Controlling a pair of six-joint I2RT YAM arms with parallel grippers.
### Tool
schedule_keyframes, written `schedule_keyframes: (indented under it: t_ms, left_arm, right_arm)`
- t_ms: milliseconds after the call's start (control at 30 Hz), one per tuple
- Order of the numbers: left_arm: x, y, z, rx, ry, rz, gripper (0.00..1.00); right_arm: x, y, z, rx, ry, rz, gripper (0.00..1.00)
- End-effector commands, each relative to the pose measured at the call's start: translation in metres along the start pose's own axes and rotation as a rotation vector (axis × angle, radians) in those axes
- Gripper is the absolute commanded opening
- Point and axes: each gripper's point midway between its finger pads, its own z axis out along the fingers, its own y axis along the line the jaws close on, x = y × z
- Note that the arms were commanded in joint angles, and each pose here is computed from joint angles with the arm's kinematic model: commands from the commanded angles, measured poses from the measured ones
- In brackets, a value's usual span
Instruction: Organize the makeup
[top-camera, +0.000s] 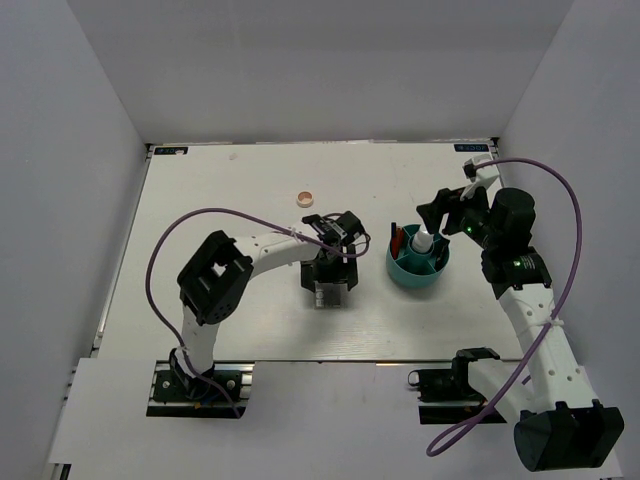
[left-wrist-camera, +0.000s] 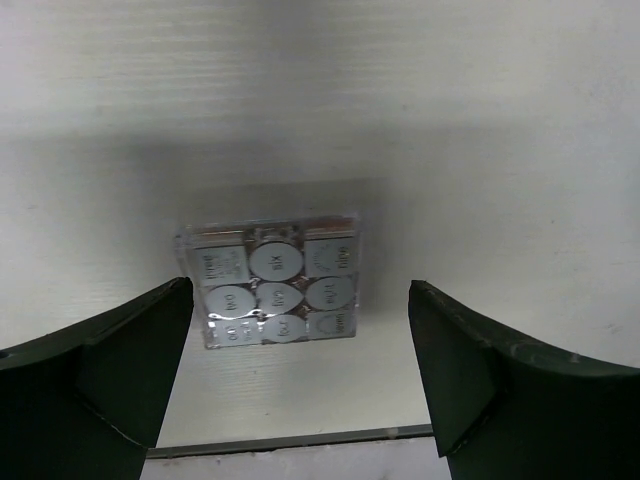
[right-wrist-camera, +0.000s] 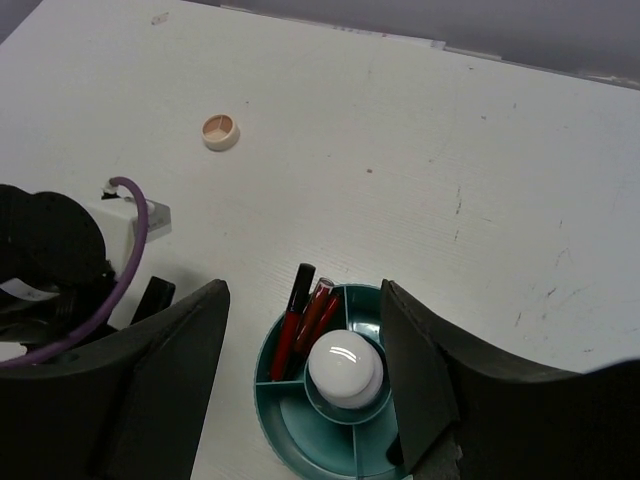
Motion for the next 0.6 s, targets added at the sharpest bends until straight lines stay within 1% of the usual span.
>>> schedule_keyframes:
  t_ms: [0,167,300,567]
  left_arm:
    - [0.002,-0.013,-0.008,0.024,-0.009,0.034,0.98]
    - [0.014,-0.006,0.003,-0.034,0.014,0.056,0.98]
    - [0.013,0.002,0.005,-0.072,-0.002,0.042,0.98]
    - [0.0,0.006,-0.014,-0.095,-0.088,0.018,0.98]
  right_arm:
    - [-0.007,0.002,0.002,-0.014,-0.039,0.001,0.68]
    - [-0.003,0.002,0.001,-0.009,-0.036,0.01,0.68]
    - [-0.003,0.002,0.0,-0.008,-0.038,0.011,0.68]
    - [-0.001,0.001,-0.002,0.0,-0.037,0.014,0.68]
